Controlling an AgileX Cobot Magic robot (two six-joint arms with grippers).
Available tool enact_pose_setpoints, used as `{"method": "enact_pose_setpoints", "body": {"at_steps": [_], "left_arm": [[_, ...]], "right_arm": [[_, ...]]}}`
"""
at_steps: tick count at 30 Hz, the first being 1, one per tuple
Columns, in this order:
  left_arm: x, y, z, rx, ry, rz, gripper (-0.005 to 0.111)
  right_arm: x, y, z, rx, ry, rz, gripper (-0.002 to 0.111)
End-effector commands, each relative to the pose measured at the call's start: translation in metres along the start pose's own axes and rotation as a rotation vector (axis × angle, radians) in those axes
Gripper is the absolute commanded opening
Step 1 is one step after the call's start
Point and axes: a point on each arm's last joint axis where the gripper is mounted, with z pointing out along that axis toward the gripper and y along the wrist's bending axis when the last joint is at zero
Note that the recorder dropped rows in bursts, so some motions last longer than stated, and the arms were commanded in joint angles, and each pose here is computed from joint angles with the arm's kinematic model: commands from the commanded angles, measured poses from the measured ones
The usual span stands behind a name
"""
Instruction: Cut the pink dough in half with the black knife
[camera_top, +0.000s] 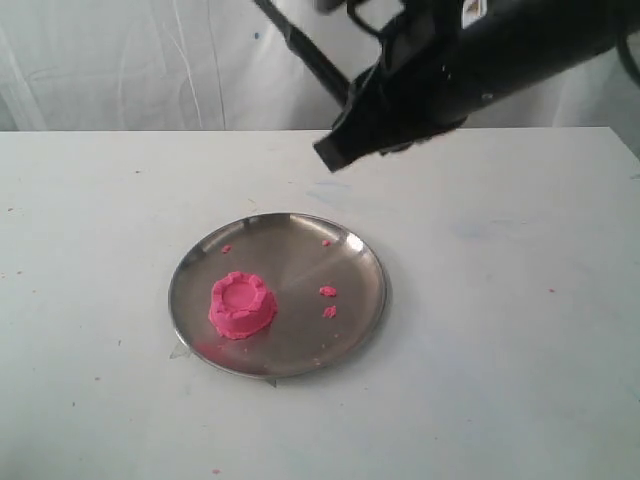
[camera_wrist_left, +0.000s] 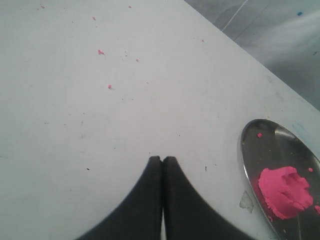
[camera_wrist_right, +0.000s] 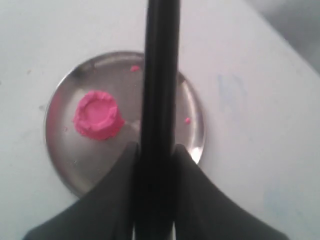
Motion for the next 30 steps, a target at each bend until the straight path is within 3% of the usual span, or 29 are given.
{"method": "enact_pose_setpoints", "body": {"at_steps": [1, 5, 8, 13, 23, 27, 30], "left_arm": [[0.001, 0.001, 0.000, -0.004, -0.002, 0.006, 0.000], [0.000, 0.000, 0.000, 0.000, -0.006, 0.006, 0.000], [0.000, 0.000, 0.000, 0.000, -0.006, 0.006, 0.000], [0.000, 0.000, 0.000, 0.000, -0.006, 0.006, 0.000], [-0.001, 0.000, 0.000, 0.006, -0.018, 0.023, 0.000], [-0.004, -0.001, 0.000, 0.009, -0.050, 0.200, 0.000], [-0.006, 0.002, 0.000, -0.031, -0.071, 0.453, 0.000]], "right_arm": [[-0.002, -0.015, 0.018, 0.036, 0.105, -0.034, 0.000], [0.044, -0.028, 0.089, -0.004, 0.383, 0.016, 0.000], [0.065, -0.024, 0.110, -0.034, 0.477, 0.022, 0.000], [0.081, -0.020, 0.117, -0.044, 0.508, 0.023, 0.000], [0.075, -0.020, 0.116, -0.039, 0.448, 0.041, 0.000], [0.075, -0.020, 0.116, -0.042, 0.449, 0.046, 0.000], [0.076, -0.019, 0.116, -0.044, 0.456, 0.046, 0.000]]}}
